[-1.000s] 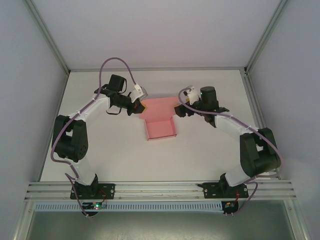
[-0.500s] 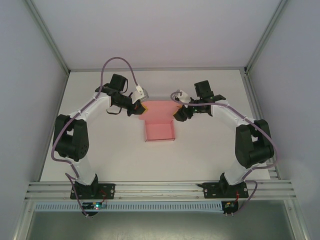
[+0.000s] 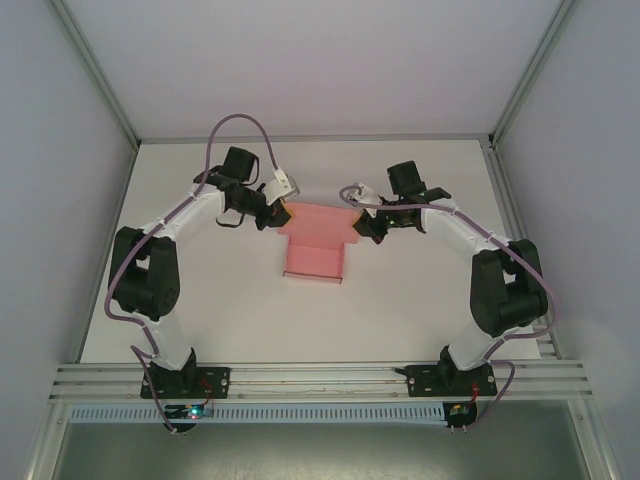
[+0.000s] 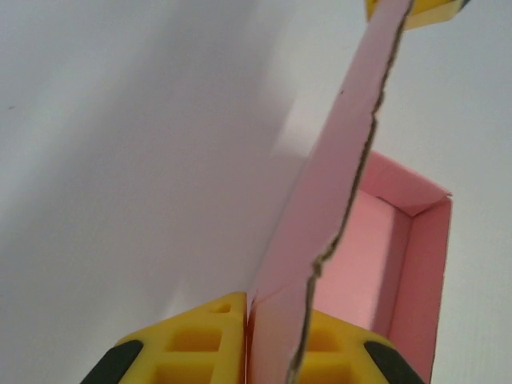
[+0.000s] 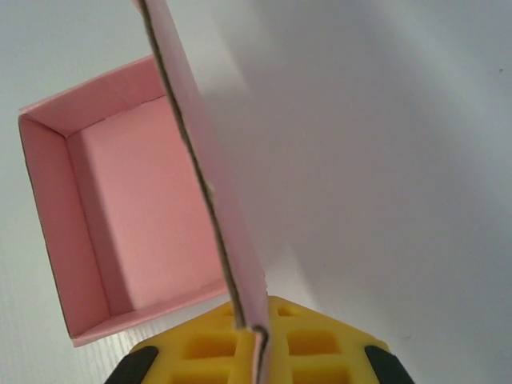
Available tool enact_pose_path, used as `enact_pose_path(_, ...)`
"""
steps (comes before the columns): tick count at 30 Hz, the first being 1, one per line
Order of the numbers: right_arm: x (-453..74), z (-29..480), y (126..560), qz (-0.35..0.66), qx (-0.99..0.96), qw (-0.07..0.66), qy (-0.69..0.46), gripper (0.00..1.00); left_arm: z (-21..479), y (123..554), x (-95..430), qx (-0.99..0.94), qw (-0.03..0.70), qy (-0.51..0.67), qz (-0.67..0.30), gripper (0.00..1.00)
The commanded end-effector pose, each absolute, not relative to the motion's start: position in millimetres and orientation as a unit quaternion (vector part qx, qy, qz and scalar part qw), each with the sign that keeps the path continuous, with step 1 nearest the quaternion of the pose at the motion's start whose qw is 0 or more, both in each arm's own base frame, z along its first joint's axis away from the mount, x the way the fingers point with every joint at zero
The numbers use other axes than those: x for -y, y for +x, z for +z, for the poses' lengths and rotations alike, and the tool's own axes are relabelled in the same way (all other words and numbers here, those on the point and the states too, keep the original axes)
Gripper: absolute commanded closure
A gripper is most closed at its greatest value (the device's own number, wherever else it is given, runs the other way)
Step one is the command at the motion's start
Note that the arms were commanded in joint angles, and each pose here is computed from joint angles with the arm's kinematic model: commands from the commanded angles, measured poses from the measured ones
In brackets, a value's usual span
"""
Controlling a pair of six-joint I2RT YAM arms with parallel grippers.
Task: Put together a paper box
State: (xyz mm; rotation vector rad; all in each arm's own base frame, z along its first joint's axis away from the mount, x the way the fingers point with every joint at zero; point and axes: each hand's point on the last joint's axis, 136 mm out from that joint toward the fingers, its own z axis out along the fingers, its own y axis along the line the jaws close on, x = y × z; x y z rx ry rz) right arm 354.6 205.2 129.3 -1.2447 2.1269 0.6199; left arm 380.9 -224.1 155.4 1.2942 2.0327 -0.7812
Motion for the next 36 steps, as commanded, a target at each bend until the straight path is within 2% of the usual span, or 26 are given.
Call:
enact_pose_path(1, -200, 133, 356, 0.189, -0.815, 0.302, -0.456, 1.0, 147, 396, 224, -0.791, 0.301, 0.468, -0.254, 0.87)
enact_pose_path(6, -204, 143, 380, 0.114, -0.851, 0.338, -0.385, 1.0, 140, 413, 229, -0.819, 0.315, 0.445, -0.177, 0.86)
enact_pose_path(9, -209, 150, 398, 0.098, -0.879, 0.363, -0.295, 1.0, 140, 442, 224, -0.849, 0.349, 0.382, -0.107, 0.89)
enact_pose_path(11, -208, 152, 407, 0.09, -0.897, 0.372, -0.223, 1.0, 147, 454, 222, -0.867, 0.357, 0.333, -0.102, 0.9)
enact_pose_path(17, -220, 169, 432, 0.128, -0.892, 0.434, -0.019, 1.0, 174, 470, 238, -0.9, 0.355, 0.159, -0.196, 0.9)
enact_pose_path(22, -233, 173, 452, 0.157, -0.857, 0.481, 0.095, 1.0, 175, 466, 254, -0.897, 0.35, 0.119, -0.243, 0.91)
enact_pose_path(25, -242, 178, 460, 0.178, -0.837, 0.502, 0.128, 1.0, 171, 462, 253, -0.901, 0.35, 0.11, -0.233, 0.92)
enact_pose_path(29, -269, 187, 459, 0.175, -0.824, 0.53, 0.094, 1.0, 162, 473, 237, -0.909, 0.365, 0.042, -0.196, 0.92)
enact_pose_path(36, -296, 157, 447, 0.182, -0.838, 0.512, 0.051, 1.0, 138, 475, 247, -0.908, 0.348, -0.008, -0.232, 0.92)
